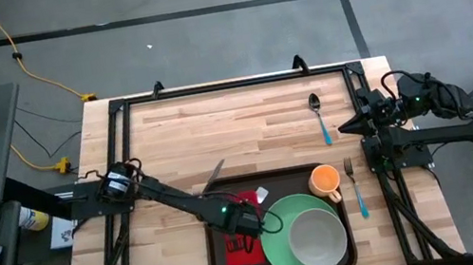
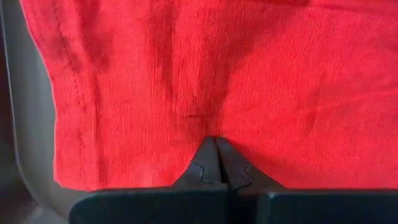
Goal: Set up tray
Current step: Put the red napkin on the black serving tray to the left side of the green plate, then put the yellow knife on the red napkin
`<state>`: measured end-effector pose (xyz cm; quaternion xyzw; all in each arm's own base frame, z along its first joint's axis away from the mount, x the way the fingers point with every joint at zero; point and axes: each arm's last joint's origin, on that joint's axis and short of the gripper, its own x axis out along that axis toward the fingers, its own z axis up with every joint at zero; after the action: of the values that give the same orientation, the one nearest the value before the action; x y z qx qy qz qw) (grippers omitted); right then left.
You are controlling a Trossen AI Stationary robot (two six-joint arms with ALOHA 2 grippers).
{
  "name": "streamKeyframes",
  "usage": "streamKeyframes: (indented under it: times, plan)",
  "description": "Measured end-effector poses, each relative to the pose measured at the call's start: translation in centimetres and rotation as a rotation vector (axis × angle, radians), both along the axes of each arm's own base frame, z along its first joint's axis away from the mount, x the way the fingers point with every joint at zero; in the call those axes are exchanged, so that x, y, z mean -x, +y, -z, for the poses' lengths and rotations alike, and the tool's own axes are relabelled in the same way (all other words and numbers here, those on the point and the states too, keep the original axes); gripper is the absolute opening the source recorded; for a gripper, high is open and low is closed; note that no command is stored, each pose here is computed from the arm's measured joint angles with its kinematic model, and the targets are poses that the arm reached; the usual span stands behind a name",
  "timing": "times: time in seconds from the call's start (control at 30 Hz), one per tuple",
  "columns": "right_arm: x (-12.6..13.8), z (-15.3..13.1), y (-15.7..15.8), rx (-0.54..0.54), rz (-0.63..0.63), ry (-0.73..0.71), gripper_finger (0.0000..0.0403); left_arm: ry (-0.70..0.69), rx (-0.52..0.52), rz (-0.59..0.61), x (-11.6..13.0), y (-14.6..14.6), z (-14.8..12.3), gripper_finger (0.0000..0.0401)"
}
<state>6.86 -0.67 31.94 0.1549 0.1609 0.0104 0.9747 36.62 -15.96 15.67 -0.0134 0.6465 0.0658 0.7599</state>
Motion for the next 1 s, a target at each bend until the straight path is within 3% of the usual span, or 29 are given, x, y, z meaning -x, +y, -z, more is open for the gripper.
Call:
streamKeyframes:
  times: [0.3, 0.73, 0.87, 1.0]
  plan:
    - [0.0, 0.0, 0.0, -0.001, 0.0, 0.0, 0.0, 0.08, -0.012, 0.021, 1.6, -1.4, 0.0, 0.0007]
    - [0.0, 0.0, 0.0, -0.002, 0.0, 0.0, 0.0, 0.045, -0.06, 0.018, 0.6, -1.6, -3.1, 0.0039]
    - [0.0, 0.0, 0.0, -0.002, 0.0, 0.0, 0.0, 0.007, -0.144, -0.035, 0.9, -1.1, -5.0, 0.0041]
    - [0.0, 0.0, 0.0, -0.002, 0.0, 0.0, 0.0, -0.031, -0.203, -0.175, 1.8, 0.5, -7.4, 0.0043]
